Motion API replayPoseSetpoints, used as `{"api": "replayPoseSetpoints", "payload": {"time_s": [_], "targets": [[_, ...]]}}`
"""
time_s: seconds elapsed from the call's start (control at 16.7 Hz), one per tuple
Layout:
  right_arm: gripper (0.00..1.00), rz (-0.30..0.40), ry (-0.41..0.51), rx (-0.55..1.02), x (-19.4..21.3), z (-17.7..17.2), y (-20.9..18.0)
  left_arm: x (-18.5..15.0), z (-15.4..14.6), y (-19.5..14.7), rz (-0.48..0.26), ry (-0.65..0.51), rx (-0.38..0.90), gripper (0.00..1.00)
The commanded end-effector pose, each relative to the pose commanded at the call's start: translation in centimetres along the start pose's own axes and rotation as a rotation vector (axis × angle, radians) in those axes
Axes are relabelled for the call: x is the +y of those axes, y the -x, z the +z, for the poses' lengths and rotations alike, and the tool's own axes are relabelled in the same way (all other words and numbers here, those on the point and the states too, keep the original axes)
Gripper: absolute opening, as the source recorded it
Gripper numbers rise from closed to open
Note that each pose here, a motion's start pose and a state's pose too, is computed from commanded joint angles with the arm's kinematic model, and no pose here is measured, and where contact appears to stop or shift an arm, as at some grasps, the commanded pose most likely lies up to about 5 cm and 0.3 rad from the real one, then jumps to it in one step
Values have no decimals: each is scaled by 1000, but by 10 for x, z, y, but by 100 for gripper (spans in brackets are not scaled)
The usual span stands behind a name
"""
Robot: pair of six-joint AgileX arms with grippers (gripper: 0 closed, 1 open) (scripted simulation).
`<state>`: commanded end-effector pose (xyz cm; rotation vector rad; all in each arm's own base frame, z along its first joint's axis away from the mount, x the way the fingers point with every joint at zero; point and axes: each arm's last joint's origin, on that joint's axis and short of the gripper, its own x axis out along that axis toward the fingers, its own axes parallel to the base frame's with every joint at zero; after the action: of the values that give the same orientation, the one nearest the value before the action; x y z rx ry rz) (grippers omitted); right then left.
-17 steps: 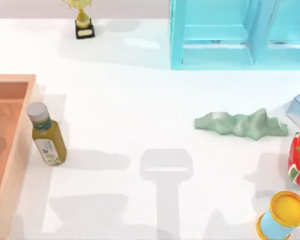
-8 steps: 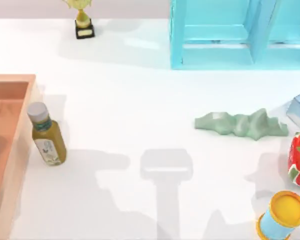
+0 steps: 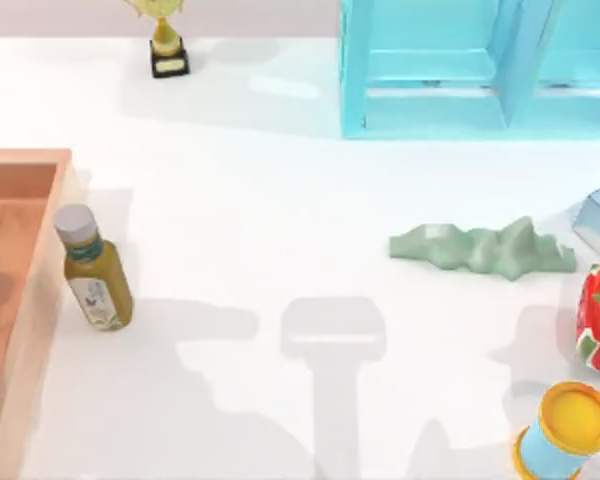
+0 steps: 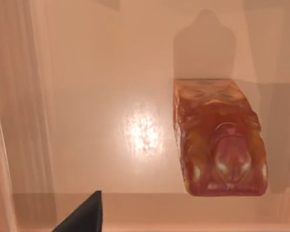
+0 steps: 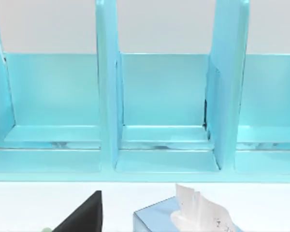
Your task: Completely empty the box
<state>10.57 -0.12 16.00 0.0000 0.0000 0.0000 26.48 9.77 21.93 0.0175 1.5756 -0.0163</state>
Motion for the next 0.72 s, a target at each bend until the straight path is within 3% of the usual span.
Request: {"api": "replayPoseSetpoints", "payload": {"time_s": [0.48,0.72], "targets": [[100,0,0,0,0,0,0,1,1,-73,1,1,-4,100],[100,0,0,0,0,0,0,-1,-3,-88,2,1,-4,100]]}}
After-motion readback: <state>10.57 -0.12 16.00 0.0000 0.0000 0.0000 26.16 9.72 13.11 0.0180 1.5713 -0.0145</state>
